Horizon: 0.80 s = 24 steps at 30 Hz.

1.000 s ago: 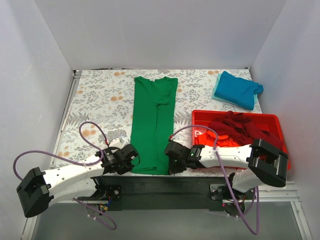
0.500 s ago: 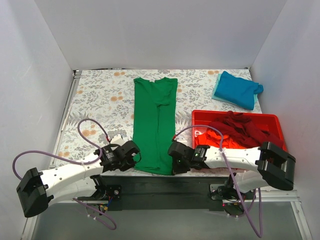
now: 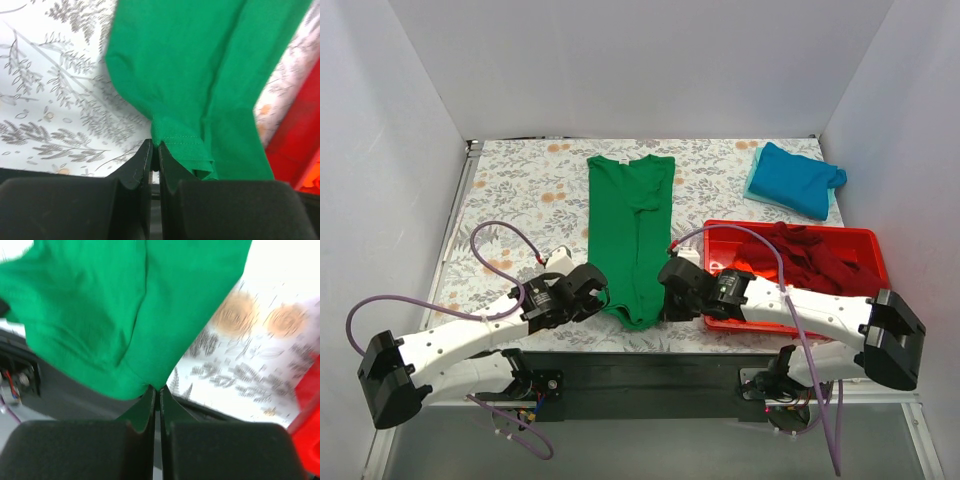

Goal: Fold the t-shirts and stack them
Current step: Fold the tshirt

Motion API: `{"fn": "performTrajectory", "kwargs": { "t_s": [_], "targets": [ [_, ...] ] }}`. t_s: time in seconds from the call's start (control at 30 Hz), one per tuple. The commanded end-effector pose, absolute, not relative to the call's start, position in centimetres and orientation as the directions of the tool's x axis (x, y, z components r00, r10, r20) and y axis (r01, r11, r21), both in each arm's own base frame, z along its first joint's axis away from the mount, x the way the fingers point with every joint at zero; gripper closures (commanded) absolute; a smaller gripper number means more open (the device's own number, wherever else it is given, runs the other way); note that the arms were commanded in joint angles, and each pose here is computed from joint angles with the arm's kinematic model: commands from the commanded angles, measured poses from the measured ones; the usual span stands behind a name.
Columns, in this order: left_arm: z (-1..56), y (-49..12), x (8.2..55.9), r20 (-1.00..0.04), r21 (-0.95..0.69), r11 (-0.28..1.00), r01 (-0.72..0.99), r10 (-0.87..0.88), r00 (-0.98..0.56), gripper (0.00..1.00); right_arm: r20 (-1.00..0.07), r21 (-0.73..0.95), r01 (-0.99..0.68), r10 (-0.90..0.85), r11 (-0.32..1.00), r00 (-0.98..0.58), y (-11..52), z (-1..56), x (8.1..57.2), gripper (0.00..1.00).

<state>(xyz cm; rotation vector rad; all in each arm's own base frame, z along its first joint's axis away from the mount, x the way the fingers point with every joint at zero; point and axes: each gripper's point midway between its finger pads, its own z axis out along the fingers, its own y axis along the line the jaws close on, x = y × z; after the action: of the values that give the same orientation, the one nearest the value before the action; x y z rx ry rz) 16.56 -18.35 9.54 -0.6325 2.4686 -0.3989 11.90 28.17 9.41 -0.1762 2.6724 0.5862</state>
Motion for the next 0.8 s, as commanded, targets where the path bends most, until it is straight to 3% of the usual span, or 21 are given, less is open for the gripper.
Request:
{"fn": "performTrajectory", "kwargs": {
  "t_s": [0.0,0.37,0.47,0.77],
  "targets": [
    [11.8,-19.0,19.0,-0.488,-0.471,0.801,-0.369,-0.585,-0.647,1.00,-0.473,0.340,-0.212,-0.028,0.916,-0.881,28.4,11.1,15.0,0.99],
    [12.2,-19.2,24.8,-0.520,-0.567,0.742,-0.358,-0.660,-0.542,1.00,-0.513,0.315,-0.151,0.034,0.937,-0.858,29.2,11.8,22.7,0.99],
    [12.0,-19.0,27.3,-0.474,-0.637,0.688,-0.348,-0.705,-0.527,1.00,-0.507,0.297,-0.129,0.042,0.946,-0.861,29.1,10.9,24.7,0.99],
    [11.5,-19.0,33.6,-0.500,-0.649,0.706,-0.283,-0.676,-0.542,1.00,-0.513,0.286,-0.079,0.083,0.955,-0.855,29.1,10.5,31.7,0.99]
  ]
}}
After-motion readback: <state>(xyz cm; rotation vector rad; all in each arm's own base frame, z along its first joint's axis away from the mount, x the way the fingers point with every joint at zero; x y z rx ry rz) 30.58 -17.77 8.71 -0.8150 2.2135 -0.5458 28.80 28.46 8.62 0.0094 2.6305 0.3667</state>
